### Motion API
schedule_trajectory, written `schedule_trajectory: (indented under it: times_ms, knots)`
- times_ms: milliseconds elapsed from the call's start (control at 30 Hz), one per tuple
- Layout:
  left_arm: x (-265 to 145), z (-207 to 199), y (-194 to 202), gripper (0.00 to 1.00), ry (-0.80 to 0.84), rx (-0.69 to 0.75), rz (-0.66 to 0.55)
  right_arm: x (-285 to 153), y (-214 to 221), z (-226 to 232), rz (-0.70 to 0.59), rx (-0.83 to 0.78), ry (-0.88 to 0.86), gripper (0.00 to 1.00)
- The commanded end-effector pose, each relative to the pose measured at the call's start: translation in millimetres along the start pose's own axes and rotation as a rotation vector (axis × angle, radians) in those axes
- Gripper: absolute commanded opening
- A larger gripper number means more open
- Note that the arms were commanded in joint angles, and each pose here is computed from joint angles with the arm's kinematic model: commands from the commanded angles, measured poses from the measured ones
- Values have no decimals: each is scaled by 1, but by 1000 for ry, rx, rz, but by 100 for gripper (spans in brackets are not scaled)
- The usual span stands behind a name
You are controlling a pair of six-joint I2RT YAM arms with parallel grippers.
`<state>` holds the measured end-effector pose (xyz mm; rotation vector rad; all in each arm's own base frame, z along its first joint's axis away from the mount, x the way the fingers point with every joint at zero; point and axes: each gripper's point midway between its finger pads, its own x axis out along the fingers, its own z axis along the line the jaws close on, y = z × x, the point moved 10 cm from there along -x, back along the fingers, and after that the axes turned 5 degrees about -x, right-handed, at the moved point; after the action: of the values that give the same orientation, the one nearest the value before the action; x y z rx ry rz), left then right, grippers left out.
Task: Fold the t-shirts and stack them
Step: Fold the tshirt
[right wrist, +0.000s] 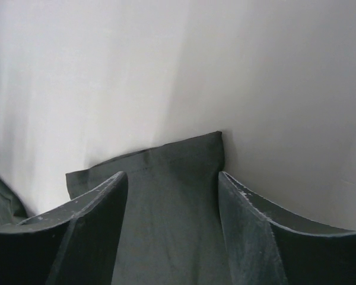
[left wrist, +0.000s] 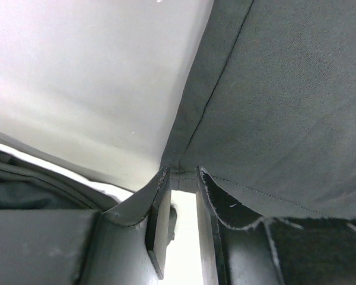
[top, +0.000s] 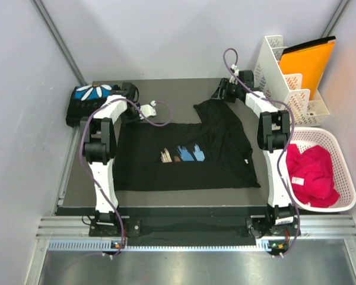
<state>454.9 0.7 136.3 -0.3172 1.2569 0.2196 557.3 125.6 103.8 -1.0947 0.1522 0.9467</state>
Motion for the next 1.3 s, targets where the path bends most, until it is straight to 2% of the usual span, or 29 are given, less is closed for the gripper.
schedule_trajectory:
  times_ms: [0,167,267,500,700,833,933,1267]
  knots:
    - [-25,2,-5,29,-31,-3,-66,16,26,-4,74,50,36,59]
    - [-27,-1,-3,29,-23,-8,-62,18,30,-4,81,66,54,56]
    - [-28,-4,-3,29,-14,-17,-73,19,31,-6,80,71,65,48]
    - [-27,-10,-1,29,6,-33,-67,21,32,-7,78,79,79,20]
    - [-30,-9,-2,29,-14,-29,-85,21,31,-7,74,79,95,1]
    - [-30,-11,-1,29,-10,-38,-79,18,27,-6,69,63,103,0]
    - [-29,-13,4,21,-13,-34,-55,12,19,-2,59,26,99,0]
    - [-10,-6,17,27,-26,-1,-28,-9,3,8,46,-76,83,0]
